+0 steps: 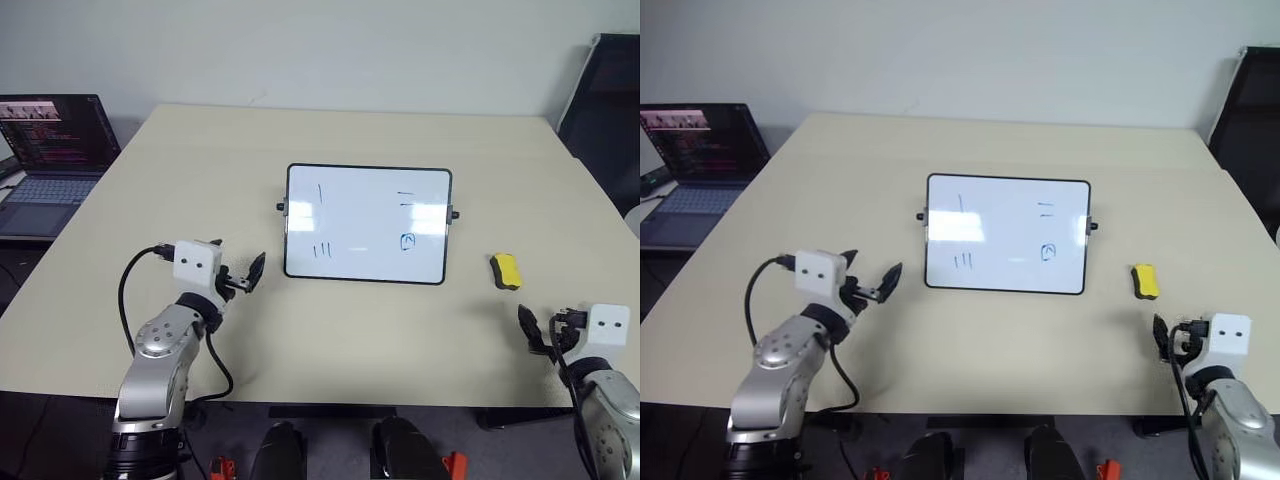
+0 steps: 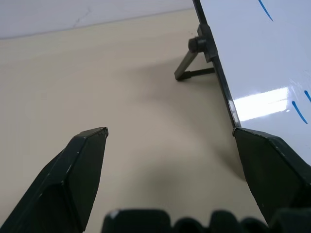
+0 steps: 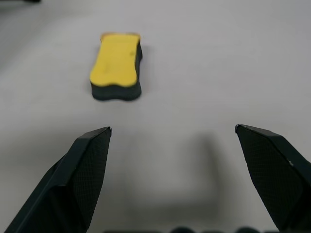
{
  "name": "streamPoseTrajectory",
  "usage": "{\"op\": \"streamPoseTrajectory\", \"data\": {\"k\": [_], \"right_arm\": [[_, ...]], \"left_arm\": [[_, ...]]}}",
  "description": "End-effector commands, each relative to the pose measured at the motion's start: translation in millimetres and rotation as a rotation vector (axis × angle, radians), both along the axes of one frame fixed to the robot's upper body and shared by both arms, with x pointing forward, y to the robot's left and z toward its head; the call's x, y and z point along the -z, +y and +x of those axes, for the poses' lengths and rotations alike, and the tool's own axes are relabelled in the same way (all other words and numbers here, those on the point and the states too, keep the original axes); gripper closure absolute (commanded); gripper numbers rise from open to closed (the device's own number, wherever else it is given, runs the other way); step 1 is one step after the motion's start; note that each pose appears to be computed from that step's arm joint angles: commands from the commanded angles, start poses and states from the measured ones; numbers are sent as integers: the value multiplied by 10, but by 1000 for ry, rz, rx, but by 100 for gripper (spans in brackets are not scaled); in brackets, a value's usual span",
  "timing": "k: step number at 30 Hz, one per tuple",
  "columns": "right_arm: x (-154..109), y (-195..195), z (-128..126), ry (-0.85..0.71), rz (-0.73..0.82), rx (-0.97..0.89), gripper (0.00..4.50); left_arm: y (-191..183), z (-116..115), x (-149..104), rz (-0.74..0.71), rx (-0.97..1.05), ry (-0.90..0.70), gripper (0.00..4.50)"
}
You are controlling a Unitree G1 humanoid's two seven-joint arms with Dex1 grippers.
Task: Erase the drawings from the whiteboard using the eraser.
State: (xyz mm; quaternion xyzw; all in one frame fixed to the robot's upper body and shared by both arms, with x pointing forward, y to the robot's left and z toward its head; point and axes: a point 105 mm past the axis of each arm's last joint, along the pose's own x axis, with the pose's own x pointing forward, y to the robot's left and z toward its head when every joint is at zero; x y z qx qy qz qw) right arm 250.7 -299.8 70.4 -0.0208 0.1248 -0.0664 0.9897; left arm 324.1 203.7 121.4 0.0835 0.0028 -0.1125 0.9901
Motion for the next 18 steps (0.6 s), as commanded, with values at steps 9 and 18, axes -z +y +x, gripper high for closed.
{"op": "streamPoseTrajectory", "data": {"k": [9, 18], "right_arm": [[-482, 149, 220, -140, -27, -60, 4], [-535, 232, 248, -102, -27, -88, 4]], "left_arm": [[-33, 15, -479, 55, 144, -174, 0], [-607, -64, -947, 130, 593, -254, 0]]}}
